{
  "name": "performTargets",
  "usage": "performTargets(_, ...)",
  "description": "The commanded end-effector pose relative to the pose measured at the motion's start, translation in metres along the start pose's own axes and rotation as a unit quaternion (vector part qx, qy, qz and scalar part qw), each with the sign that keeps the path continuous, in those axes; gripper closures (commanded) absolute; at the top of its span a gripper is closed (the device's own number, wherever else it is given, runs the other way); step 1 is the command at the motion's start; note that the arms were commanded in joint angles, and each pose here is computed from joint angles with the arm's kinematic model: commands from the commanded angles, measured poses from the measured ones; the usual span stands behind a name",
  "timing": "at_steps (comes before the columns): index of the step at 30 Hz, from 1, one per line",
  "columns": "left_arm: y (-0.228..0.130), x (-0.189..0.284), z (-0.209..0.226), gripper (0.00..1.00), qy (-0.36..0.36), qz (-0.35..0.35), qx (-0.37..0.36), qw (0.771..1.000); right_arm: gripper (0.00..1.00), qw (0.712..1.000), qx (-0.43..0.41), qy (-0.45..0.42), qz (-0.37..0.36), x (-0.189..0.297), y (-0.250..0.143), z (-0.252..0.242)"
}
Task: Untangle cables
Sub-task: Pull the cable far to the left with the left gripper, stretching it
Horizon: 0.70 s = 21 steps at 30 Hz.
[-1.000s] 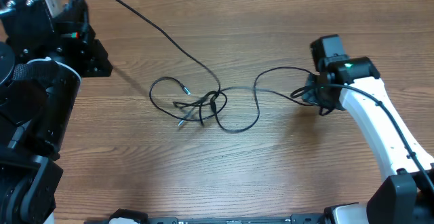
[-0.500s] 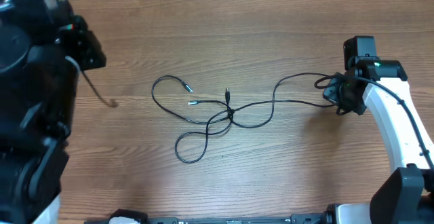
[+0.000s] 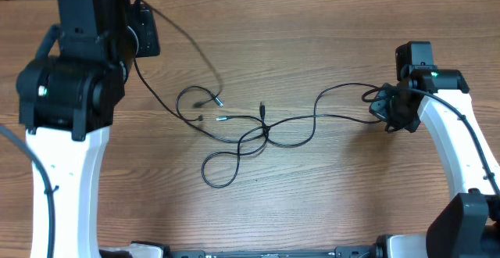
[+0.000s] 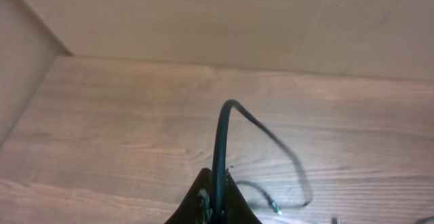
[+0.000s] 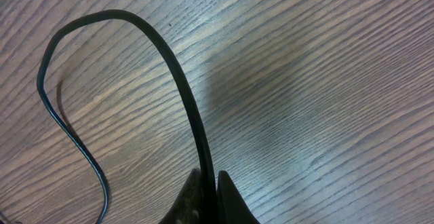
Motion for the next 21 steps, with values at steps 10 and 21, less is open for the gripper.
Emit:
performTargets(10, -0.035, -0.019, 0.223, 0.96, 0.258, 0.083, 0.285, 0.919, 0.96, 1.000, -0.001, -0.002, 0.007, -0.001, -0.004, 0.000)
performTargets(21, -0.045, -0.008, 0.267, 0.96, 0.257, 0.071, 0.379, 0.886, 0.96, 1.000, -0.002, -0.002, 0.007, -0.001, -0.004, 0.000)
Point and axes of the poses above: each gripper's point midway between its finger pads, its own x axis back along the fingers, its own z axis along the line the jaws close on, y = z × x, the point moved 4 cm from there along x, back along the fingers, and after that the axes turned 6 degrees about x, right-handed, at the moved point
